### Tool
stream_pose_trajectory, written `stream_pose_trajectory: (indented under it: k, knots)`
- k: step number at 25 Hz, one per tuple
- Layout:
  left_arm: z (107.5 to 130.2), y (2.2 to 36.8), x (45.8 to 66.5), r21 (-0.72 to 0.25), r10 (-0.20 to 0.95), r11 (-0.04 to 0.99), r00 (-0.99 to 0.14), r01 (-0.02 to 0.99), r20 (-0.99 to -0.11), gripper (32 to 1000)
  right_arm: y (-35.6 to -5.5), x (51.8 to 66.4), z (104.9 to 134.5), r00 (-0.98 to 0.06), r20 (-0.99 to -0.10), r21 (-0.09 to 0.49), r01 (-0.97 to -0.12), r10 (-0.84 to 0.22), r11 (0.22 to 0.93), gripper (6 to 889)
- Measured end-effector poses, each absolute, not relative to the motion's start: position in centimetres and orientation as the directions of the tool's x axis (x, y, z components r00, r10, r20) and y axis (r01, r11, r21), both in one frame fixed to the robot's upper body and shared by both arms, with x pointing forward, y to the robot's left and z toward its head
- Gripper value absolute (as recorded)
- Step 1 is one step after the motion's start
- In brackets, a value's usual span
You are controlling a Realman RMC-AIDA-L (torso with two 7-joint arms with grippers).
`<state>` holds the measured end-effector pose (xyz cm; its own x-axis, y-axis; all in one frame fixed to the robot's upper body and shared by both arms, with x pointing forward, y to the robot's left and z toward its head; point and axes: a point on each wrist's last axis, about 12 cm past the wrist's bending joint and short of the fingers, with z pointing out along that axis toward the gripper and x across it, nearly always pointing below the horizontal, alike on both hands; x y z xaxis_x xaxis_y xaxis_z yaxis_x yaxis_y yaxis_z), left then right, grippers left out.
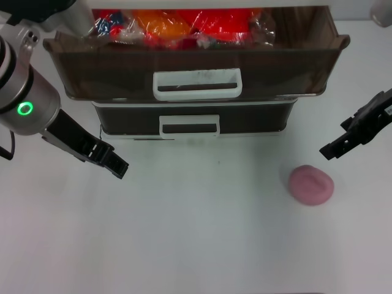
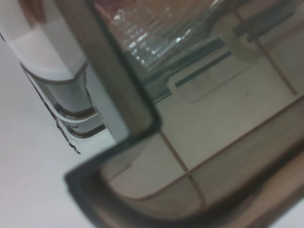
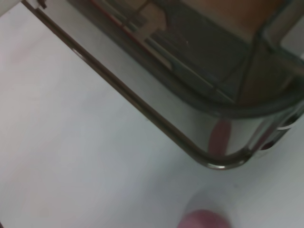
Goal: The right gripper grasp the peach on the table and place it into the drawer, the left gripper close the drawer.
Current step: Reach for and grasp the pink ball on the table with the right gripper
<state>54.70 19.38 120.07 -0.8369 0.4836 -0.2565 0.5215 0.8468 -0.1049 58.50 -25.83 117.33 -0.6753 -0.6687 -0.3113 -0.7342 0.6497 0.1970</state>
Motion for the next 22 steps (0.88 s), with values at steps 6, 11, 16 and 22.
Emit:
stream_pose_trajectory:
  k: [6,11,16,22]
  knots:
    - [120.1,19.3,54.7,-0.104,0.484,0.847,-0.836,0.522,-0.258,815,-25.9,58.5,117.3,-0.675,-0.312,0.196,-0.734,-0.668,0.65,842]
    - [120.1,19.4,54.7,-0.104,0.483,0.847,-0.837,0.521,-0.258,815,-25.8,58.5,117.3,-0.674,-0.312,0.196,-0.735,-0.67,0.649,837]
    - [120.1,19.4,54.7,-0.104,0.484,0.847,-0.837,0.522,-0.257,815,-25.9,58.5,117.2,-0.675,-0.314,0.196,-0.734,-0.668,0.65,831]
    - [120.1,19.3,54.7,-0.106,0.483,0.847,-0.837,0.522,-0.257,815,-26.6,58.2,116.2,-0.695,-0.321,0.194,-0.713,-0.643,0.674,824]
